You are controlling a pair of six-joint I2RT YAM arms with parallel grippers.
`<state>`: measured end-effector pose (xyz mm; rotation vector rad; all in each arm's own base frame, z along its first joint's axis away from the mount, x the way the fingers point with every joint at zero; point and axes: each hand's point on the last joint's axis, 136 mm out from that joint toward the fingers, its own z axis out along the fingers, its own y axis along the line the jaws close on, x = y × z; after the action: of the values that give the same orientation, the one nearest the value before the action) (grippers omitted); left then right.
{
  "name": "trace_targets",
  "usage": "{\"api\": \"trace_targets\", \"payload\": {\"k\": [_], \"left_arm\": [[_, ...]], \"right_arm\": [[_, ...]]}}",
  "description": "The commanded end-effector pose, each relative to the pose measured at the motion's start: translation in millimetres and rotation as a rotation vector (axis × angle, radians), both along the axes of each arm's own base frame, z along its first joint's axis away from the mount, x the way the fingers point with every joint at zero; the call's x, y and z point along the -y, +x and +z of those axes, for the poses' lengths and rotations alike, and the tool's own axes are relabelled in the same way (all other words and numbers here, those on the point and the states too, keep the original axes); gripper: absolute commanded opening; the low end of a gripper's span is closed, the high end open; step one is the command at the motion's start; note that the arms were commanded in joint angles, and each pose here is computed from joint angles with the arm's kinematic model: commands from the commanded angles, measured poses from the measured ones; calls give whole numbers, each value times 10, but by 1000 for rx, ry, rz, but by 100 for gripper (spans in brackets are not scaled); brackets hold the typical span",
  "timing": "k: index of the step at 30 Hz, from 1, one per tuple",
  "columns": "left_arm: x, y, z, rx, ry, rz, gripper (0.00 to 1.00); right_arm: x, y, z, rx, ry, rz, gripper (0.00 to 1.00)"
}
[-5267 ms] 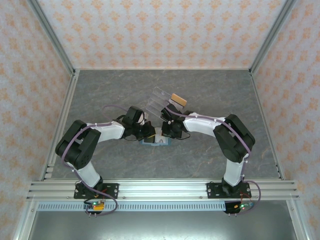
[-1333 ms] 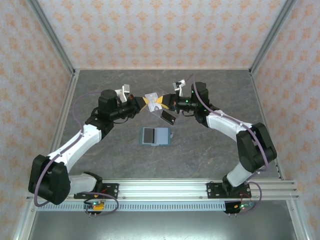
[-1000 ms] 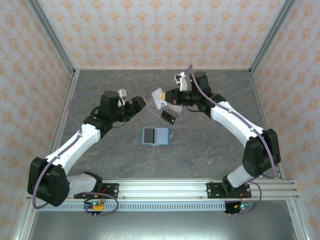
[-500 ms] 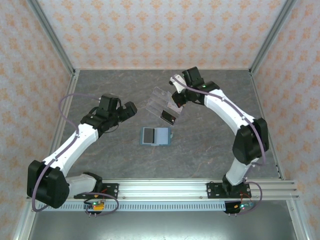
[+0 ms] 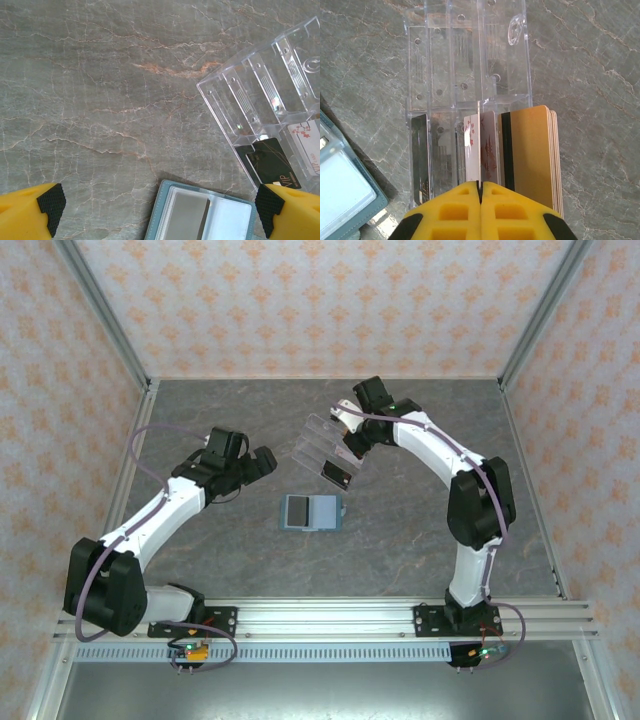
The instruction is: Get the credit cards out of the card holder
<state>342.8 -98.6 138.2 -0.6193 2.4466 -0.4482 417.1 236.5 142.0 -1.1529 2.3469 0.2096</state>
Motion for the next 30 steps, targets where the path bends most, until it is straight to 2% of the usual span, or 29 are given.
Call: {"api": "trace_targets", "payload": {"k": [1,8,10,13,19,22,26,30], "left_arm": [[-66,10,27,-4,25,11,100],[-27,-8,-5,-14,12,-10,100],[-23,-14,-10,-15,8,-11,100],[-18,-19,-13,-16,7,-15,100],[-7,-12,9,-10,1,-17,100],[3,-12,5,-13,-4,-19,100],[29,-25,-28,-29,-24,-17,100],[81,-38,-77,-53,-49,-28,100]], "right_arm": [[43,74,33,29,-27,1,0],[61,102,-27,32,-43,-7,5],[59,111,-24,33,-39,-13,9],[65,132,29,34,-27,-47,22],[46,79,359,55,45,-90,30],[35,-13,567,58,109,-126,41],[-29,-183,746,46,206,-222,50],[-49,-346,761,-27,271,-404,57]]}}
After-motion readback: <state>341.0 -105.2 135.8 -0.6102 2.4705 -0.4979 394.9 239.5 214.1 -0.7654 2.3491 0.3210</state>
